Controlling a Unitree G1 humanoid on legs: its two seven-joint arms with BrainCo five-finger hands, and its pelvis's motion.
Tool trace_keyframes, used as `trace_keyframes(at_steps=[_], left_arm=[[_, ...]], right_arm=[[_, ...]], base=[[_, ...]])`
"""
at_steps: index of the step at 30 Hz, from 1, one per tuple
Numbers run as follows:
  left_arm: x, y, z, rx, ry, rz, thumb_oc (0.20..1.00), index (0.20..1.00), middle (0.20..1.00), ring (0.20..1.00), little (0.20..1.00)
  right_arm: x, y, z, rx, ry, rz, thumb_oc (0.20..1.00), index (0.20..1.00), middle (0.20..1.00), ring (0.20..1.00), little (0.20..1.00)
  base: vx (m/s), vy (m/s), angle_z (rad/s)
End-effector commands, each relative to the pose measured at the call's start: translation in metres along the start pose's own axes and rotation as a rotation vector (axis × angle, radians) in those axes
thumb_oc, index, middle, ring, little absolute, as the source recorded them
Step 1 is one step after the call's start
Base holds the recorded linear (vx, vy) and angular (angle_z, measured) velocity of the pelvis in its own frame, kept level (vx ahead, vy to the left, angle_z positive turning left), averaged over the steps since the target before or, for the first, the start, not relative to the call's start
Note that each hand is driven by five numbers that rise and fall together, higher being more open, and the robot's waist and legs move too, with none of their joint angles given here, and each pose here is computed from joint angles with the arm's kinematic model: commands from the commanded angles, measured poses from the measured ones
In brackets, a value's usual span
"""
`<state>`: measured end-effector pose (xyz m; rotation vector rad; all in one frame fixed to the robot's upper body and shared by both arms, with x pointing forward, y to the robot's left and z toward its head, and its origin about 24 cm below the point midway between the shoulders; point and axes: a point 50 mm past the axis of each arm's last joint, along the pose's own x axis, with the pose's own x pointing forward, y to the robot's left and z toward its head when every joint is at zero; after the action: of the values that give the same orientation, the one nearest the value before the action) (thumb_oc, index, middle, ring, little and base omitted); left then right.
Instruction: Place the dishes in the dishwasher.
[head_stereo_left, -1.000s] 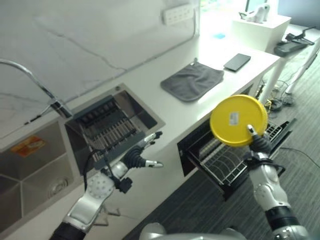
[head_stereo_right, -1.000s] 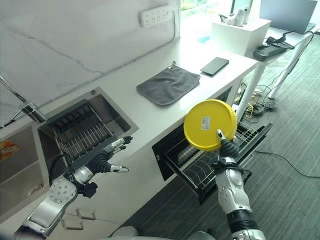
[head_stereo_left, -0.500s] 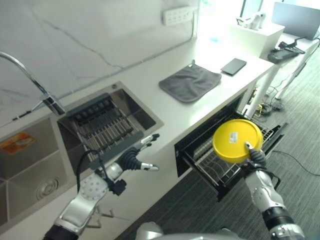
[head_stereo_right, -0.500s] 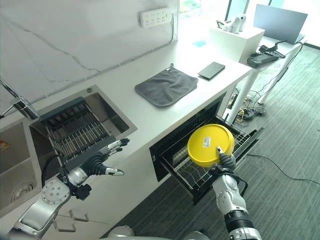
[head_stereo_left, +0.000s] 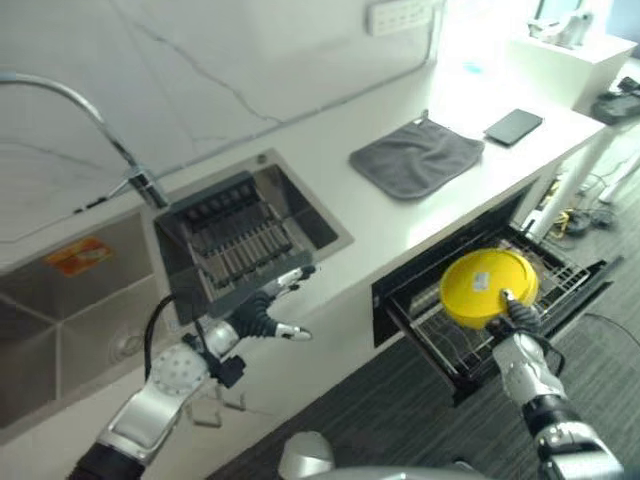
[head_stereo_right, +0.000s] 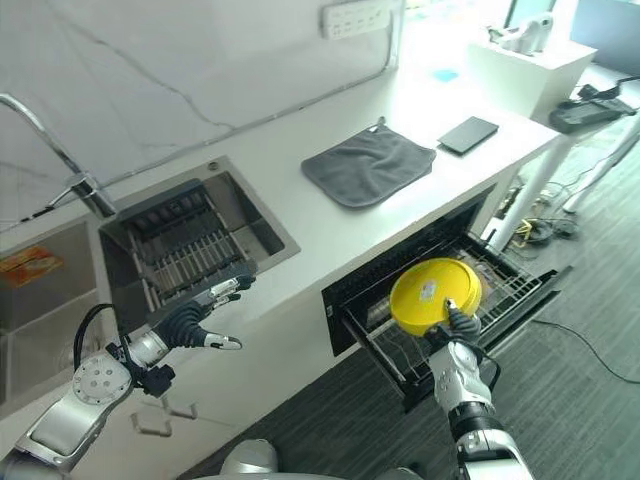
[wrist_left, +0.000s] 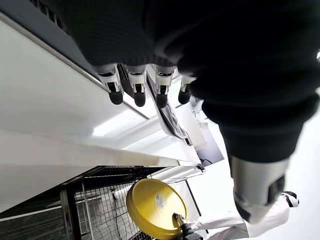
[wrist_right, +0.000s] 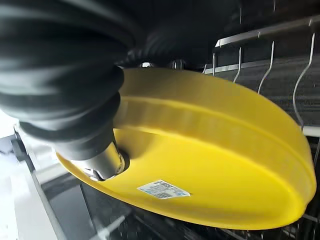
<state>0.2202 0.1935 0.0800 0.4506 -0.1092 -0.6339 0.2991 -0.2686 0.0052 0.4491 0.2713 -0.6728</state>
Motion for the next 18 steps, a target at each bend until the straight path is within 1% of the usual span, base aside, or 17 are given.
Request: trace_keyframes(at_steps=[1, 4, 5, 7, 12, 13, 14, 15, 16, 18], left_arm=[[0.01, 0.007, 0.047, 0.038, -0.259, -0.002, 1.0, 1.0, 1.0, 1.0, 1.0], [0.017, 0.011, 0.055, 0.056, -0.305, 0.004, 1.0, 1.0, 1.0, 1.0, 1.0], [0.022, 0.013, 0.062, 0.078, -0.344, 0.006, 1.0, 1.0, 1.0, 1.0, 1.0], [0.025, 0.015, 0.066, 0.089, -0.363, 0.009, 1.0, 1.0, 1.0, 1.0, 1.0], [0.033, 0.02, 0.077, 0.11, -0.414, 0.02, 1.0, 1.0, 1.0, 1.0, 1.0], [0.035, 0.021, 0.08, 0.122, -0.427, 0.02, 1.0, 1.0, 1.0, 1.0, 1.0], [0.039, 0.021, 0.084, 0.136, -0.442, 0.018, 1.0, 1.0, 1.0, 1.0, 1.0], [0.043, 0.022, 0.084, 0.169, -0.46, 0.019, 1.0, 1.0, 1.0, 1.0, 1.0], [0.042, 0.025, 0.084, 0.187, -0.462, 0.019, 1.0, 1.0, 1.0, 1.0, 1.0], [0.041, 0.03, 0.085, 0.214, -0.463, 0.013, 1.0, 1.0, 1.0, 1.0, 1.0]], right_arm=[[0.013, 0.029, 0.063, 0.018, -0.172, 0.026, 0.2, 0.2, 0.2, 0.2, 0.2], [0.018, 0.034, 0.084, 0.001, -0.208, 0.035, 0.2, 0.2, 0.2, 0.2, 0.2], [0.021, 0.043, 0.102, -0.044, -0.254, 0.031, 0.2, 0.2, 0.2, 0.2, 0.2], [0.021, 0.046, 0.109, -0.074, -0.278, 0.015, 0.2, 0.2, 0.2, 0.2, 0.2], [0.024, 0.049, 0.133, -0.192, -0.341, -0.086, 0.2, 0.2, 0.2, 0.2, 0.2], [0.024, 0.048, 0.141, -0.247, -0.374, -0.148, 0.2, 0.2, 0.2, 0.2, 0.2], [0.02, 0.053, 0.158, -0.503, -0.516, -0.25, 0.2, 0.2, 0.2, 0.2, 0.2], [0.013, 0.068, 0.189, -1.227, -0.794, -0.327, 0.2, 0.2, 0.2, 0.2, 0.2], [0.01, 0.07, 0.196, -1.44, -0.904, -0.354, 0.2, 0.2, 0.2, 0.2, 0.2], [0.005, 0.077, 0.206, -1.646, -1.058, -0.384, 0.2, 0.2, 0.2, 0.2, 0.2]], base=[[-0.31, -0.021, 0.25], [-0.22, -0.026, 0.0], [-0.26, -0.041, -0.09], [-0.17, -0.024, 0.0], [-0.11, -0.017, -0.01], [-0.14, -0.043, -0.01], [-0.24, -0.114, 0.01], [-0.21, -0.148, 0.07], [-0.17, -0.174, 0.11], [-0.08, -0.152, 0.06]])
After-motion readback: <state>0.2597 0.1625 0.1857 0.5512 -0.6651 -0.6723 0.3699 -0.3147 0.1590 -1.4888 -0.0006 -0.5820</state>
